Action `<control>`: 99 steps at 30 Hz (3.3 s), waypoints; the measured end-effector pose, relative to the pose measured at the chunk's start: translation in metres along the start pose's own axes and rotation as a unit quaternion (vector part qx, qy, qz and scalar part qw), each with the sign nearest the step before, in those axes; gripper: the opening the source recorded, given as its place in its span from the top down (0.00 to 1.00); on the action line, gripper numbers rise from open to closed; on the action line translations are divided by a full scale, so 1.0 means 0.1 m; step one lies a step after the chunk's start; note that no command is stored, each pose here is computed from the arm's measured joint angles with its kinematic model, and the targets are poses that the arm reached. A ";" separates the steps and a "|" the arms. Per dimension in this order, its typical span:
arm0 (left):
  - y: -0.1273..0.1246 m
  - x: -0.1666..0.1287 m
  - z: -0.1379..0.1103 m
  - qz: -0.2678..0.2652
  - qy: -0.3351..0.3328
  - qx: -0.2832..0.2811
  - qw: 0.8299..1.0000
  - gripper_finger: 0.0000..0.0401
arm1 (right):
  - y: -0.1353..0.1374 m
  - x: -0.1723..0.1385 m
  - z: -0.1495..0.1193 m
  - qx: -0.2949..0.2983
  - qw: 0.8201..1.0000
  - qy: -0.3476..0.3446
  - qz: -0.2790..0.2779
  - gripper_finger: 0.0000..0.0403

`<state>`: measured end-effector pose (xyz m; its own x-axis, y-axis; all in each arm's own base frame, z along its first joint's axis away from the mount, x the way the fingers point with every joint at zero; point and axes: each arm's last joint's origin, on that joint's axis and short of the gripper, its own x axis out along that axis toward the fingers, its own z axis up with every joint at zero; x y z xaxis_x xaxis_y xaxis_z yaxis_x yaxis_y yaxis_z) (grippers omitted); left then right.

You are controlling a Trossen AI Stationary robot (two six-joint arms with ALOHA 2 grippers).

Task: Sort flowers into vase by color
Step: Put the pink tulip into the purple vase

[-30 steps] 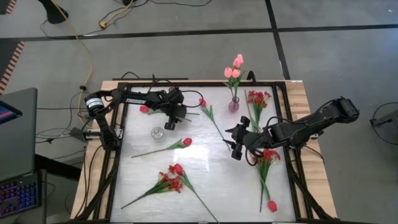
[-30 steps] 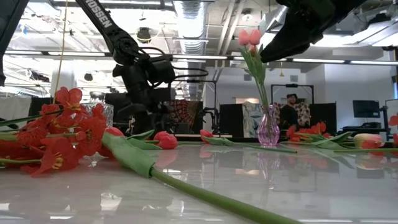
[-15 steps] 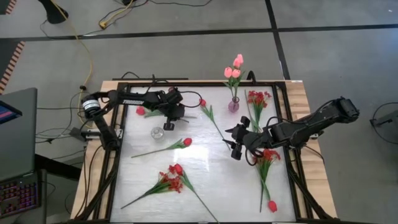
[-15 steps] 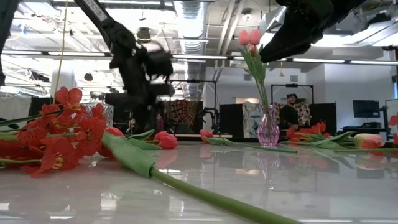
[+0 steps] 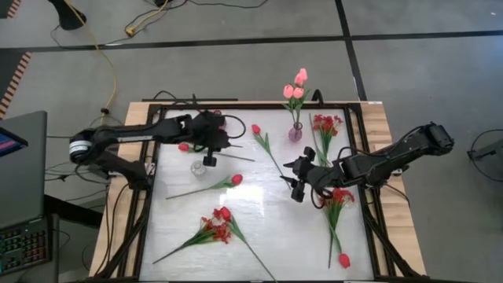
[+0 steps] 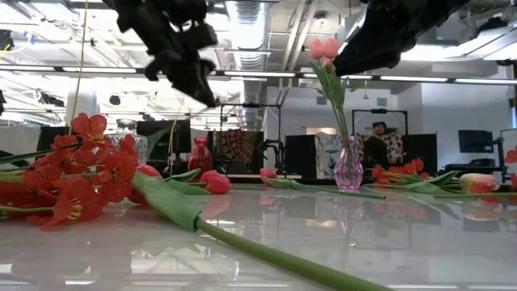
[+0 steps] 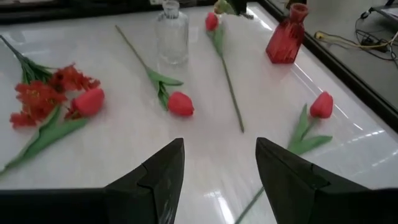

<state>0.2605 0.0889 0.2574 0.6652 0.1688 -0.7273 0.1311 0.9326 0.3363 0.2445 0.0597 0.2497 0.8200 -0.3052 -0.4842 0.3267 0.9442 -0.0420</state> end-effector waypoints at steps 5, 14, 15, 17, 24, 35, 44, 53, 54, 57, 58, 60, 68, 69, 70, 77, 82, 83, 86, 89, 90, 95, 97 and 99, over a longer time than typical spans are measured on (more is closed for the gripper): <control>-0.04 -0.24 0.04 0.085 0.027 0.041 0.995 1.00 | 0.01 0.00 0.04 0.012 1.000 -0.020 0.001 0.44; -0.12 -0.46 0.07 0.085 0.001 0.022 0.996 1.00 | 0.07 0.04 0.08 0.048 0.998 -0.047 0.011 0.44; -0.15 -0.47 0.10 0.077 -0.013 0.023 0.997 1.00 | 0.08 0.07 0.07 0.047 0.998 -0.046 0.011 0.44; -0.21 -0.51 0.18 0.067 -0.047 0.028 0.996 1.00 | 0.13 0.14 0.06 0.048 0.997 -0.050 0.013 0.44; -0.42 -0.69 0.45 0.052 -0.170 0.055 0.983 1.00 | 0.28 0.43 -0.08 0.036 0.998 -0.040 0.016 0.44; -0.72 -1.11 0.71 0.025 -0.338 0.076 0.938 1.00 | 0.50 0.64 0.14 -0.046 0.977 -0.206 0.027 0.44; -0.91 -1.29 0.80 -0.007 -0.403 0.072 0.912 1.00 | 0.78 0.85 0.49 -0.153 0.943 -0.290 0.061 0.44; -1.05 -1.25 0.86 -0.035 -0.406 0.083 0.909 1.00 | 0.94 0.94 0.74 -0.183 0.930 -0.317 0.041 0.44; -1.07 -1.24 0.85 -0.037 -0.406 0.084 0.909 1.00 | 0.94 0.93 0.76 -0.182 0.929 -0.319 0.041 0.44; -1.08 -1.22 0.87 -0.035 -0.410 0.088 0.907 1.00 | 0.95 0.92 0.80 -0.175 0.929 -0.324 0.042 0.44; -1.09 -1.21 0.87 -0.036 -0.408 0.090 0.908 1.00 | 0.95 0.92 0.81 -0.171 0.929 -0.325 0.043 0.44; -1.10 -1.19 0.89 -0.036 -0.414 0.092 0.905 1.00 | 0.95 0.92 0.82 -0.167 0.929 -0.327 0.047 0.44; -1.14 -1.06 0.96 -0.037 -0.417 0.112 0.901 1.00 | 0.92 0.94 0.83 -0.166 0.930 -0.326 0.044 0.47; -1.14 -1.05 0.96 -0.036 -0.417 0.112 0.901 1.00 | 0.92 0.94 0.83 -0.166 0.930 -0.325 0.044 0.49; -1.14 -1.05 0.96 -0.037 -0.415 0.112 0.902 1.00 | 0.92 0.94 0.83 -0.167 0.930 -0.324 0.045 0.51; -1.14 -1.05 0.96 -0.037 -0.415 0.112 0.902 1.00 | 0.92 0.96 0.80 -0.175 0.933 -0.312 0.046 0.76; -1.14 -1.05 0.96 -0.039 -0.415 0.108 0.902 1.00 | 0.92 0.96 0.80 -0.183 0.931 -0.312 0.043 0.94; -1.14 -1.05 0.96 -0.042 -0.416 0.104 0.902 1.00 | 0.92 0.96 0.80 -0.189 0.930 -0.313 0.041 0.95; -1.15 -1.04 0.96 -0.056 -0.416 0.104 0.902 0.99 | 0.94 0.95 0.80 -0.199 0.929 -0.312 0.033 0.95; -1.16 -1.03 0.93 -0.066 -0.401 0.106 0.907 0.94 | 0.95 0.94 0.78 -0.208 0.930 -0.302 0.002 0.92; -1.17 -1.01 0.92 -0.072 -0.393 0.102 0.911 0.92 | 0.96 0.93 0.77 -0.219 0.930 -0.296 -0.013 0.92; -1.19 -0.95 0.85 -0.093 -0.341 0.063 0.933 0.73 | 1.02 0.88 0.69 -0.302 0.917 -0.241 -0.097 0.94; -1.20 -0.93 0.82 -0.105 -0.320 0.036 0.941 0.65 | 1.05 0.86 0.66 -0.351 0.901 -0.213 -0.138 0.95; -1.21 -0.91 0.78 -0.120 -0.294 0.012 0.948 0.58 | 1.07 0.83 0.62 -0.406 0.879 -0.184 -0.167 0.94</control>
<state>0.2417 -0.0642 0.3297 0.9084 -0.2609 -0.3266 0.3420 0.9132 0.2217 0.3771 0.1277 0.2591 0.8872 -0.4612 -0.0157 0.2590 0.5257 -0.8103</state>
